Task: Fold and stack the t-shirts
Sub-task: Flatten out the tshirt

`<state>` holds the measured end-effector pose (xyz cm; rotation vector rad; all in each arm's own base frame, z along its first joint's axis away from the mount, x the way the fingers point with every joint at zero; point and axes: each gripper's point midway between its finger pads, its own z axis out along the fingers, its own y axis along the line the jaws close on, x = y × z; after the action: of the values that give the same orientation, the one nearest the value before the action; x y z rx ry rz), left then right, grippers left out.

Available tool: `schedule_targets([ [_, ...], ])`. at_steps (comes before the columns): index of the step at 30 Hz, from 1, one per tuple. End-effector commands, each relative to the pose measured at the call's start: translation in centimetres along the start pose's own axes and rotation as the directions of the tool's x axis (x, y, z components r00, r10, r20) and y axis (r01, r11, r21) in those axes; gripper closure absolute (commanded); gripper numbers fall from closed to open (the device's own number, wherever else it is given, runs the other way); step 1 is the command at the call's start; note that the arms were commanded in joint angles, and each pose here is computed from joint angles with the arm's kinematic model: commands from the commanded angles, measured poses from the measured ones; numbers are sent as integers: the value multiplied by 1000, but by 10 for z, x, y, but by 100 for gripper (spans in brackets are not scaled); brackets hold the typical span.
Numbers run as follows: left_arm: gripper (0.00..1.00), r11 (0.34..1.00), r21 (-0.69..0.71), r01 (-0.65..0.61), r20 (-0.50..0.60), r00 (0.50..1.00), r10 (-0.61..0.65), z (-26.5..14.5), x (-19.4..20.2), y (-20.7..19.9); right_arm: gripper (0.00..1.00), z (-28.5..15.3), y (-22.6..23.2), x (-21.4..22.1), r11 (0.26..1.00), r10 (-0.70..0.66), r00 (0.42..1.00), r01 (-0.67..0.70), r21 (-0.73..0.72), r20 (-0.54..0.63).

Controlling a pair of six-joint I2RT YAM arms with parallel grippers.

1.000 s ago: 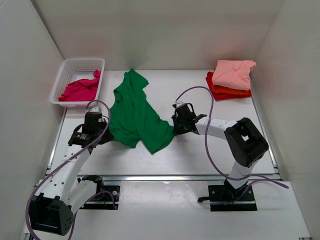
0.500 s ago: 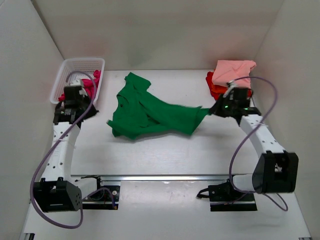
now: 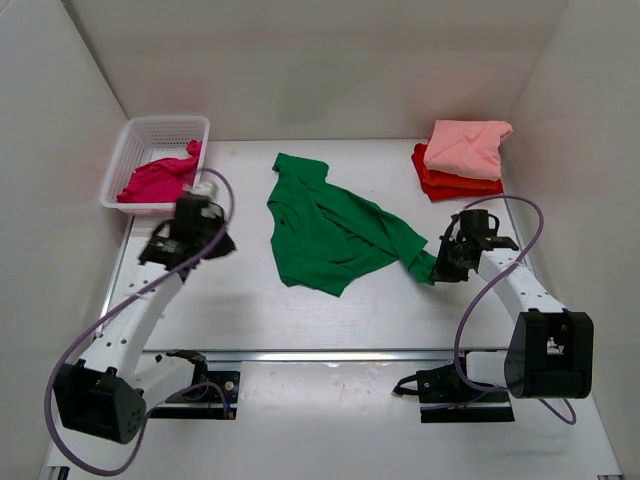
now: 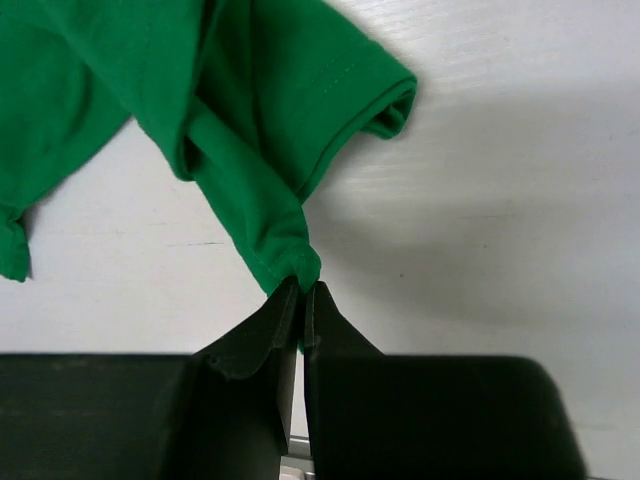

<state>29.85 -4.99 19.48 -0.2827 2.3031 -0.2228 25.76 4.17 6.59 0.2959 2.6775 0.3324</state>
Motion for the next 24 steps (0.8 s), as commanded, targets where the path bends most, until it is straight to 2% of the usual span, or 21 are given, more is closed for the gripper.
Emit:
schedule_targets([
  [1,100,981,193,13,-125,992,12,10,73,-67,100,-4,3,-13,999,-44,997,43,12,61],
  [2,85,975,223,14,-190,981,29,16,105,-75,100,-4,4,-10,999,-47,998,46,22,52],
  [3,65,964,255,74,-233,972,-13,24,122,-86,100,0,7,-8,998,-64,997,63,22,44],
  [6,40,950,273,151,-210,973,-94,38,131,-101,100,2,13,-5,999,-55,998,55,1,43],
  [8,39,957,243,161,-193,974,-115,48,128,-95,100,2,16,-4,998,-55,997,55,-11,48],
  [11,58,961,232,148,-167,980,-111,63,120,-96,100,2,20,0,998,-52,997,54,-35,55],
  [12,61,963,226,145,-177,978,-106,66,123,-96,100,4,19,2,998,-53,997,55,-34,49],
  [17,60,948,284,143,-171,980,-96,79,119,-125,100,8,19,7,998,-44,998,46,-45,42],
  [21,52,967,239,89,-202,979,-40,104,129,-125,100,7,21,6,997,-47,998,50,-59,46],
  [24,49,969,229,95,-193,980,-50,112,125,-120,100,5,23,5,997,-46,998,49,-67,50],
])
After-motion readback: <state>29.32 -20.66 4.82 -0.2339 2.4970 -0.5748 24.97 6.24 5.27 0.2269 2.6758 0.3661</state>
